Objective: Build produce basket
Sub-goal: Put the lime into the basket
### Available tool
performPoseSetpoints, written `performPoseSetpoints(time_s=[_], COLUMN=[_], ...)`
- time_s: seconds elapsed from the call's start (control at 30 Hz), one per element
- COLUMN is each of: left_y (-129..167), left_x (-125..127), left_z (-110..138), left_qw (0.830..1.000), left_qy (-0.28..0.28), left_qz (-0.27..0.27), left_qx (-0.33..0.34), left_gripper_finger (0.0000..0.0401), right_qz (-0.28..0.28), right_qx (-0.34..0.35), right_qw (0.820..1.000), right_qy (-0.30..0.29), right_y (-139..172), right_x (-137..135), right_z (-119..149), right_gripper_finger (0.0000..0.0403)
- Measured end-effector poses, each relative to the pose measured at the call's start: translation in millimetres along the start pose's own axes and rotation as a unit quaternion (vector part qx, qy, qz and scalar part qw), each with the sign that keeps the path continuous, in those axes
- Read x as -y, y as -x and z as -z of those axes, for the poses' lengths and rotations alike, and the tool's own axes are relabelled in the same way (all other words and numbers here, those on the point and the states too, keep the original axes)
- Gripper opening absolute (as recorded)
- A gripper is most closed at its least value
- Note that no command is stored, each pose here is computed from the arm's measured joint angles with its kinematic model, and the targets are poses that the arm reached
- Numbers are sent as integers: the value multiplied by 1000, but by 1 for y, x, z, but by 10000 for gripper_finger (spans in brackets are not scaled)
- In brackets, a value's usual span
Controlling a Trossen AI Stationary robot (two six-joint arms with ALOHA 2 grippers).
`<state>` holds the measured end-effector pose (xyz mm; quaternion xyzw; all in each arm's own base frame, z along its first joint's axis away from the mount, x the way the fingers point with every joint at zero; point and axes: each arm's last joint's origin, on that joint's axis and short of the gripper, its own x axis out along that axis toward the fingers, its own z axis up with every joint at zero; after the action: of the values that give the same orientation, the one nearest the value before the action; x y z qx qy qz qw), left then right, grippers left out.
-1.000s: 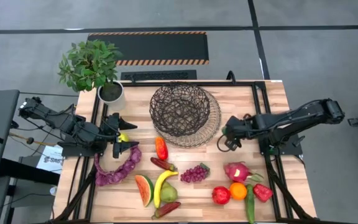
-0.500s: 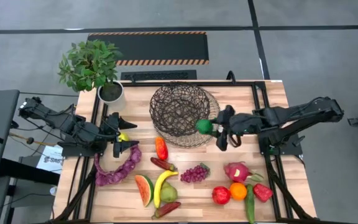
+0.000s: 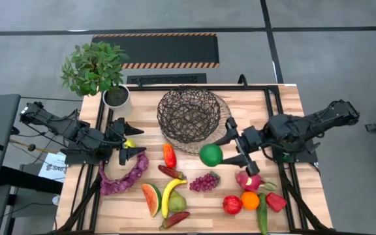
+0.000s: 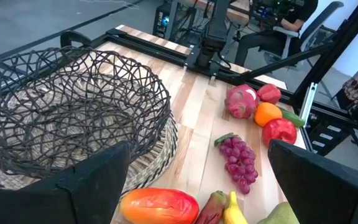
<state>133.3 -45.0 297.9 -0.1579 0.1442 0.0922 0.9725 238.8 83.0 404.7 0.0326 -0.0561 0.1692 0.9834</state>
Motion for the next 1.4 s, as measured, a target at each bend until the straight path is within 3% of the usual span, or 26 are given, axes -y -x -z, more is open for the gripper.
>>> performPoseSetpoints(time_s=[0.13, 0.2, 0.27, 0.4, 0.67, 0.77, 1.0, 1.4], left_y=[0, 0, 0, 0, 0, 0, 0, 0], left_x=[0, -1, -1, -1, -1, -1, -2, -3], left_z=[0, 1, 1, 1, 1, 1, 1, 2], left_qw=[1000, 1000, 1000, 1000, 1000, 1000, 1000, 999], left_qy=[-2, -4, -5, -5, -4, -2, -2, -1], left_qz=[-2, -6, -10, -12, -13, -13, -25, -33], left_qx=[-1, -3, -1, -1, 0, 0, 6, 0], left_gripper_finger=[368, 368, 368, 368, 368, 368, 368, 368], right_qz=[8, 56, 137, 274, 405, 432, 442, 449], right_qx=[-6, -15, -29, -80, -220, -271, -358, -485], right_qw=[1000, 998, 990, 957, 880, 851, 809, 738], right_qy=[1, -2, -20, -58, -111, -121, -147, -136], right_y=[0, 0, 2, 3, -3, -4, -10, -32], right_x=[2, 9, 22, 62, 148, 172, 209, 239], right_z=[1, 3, 7, 24, 88, 115, 167, 194], right_gripper_finger=[240, 240, 240, 240, 240, 240, 240, 240])
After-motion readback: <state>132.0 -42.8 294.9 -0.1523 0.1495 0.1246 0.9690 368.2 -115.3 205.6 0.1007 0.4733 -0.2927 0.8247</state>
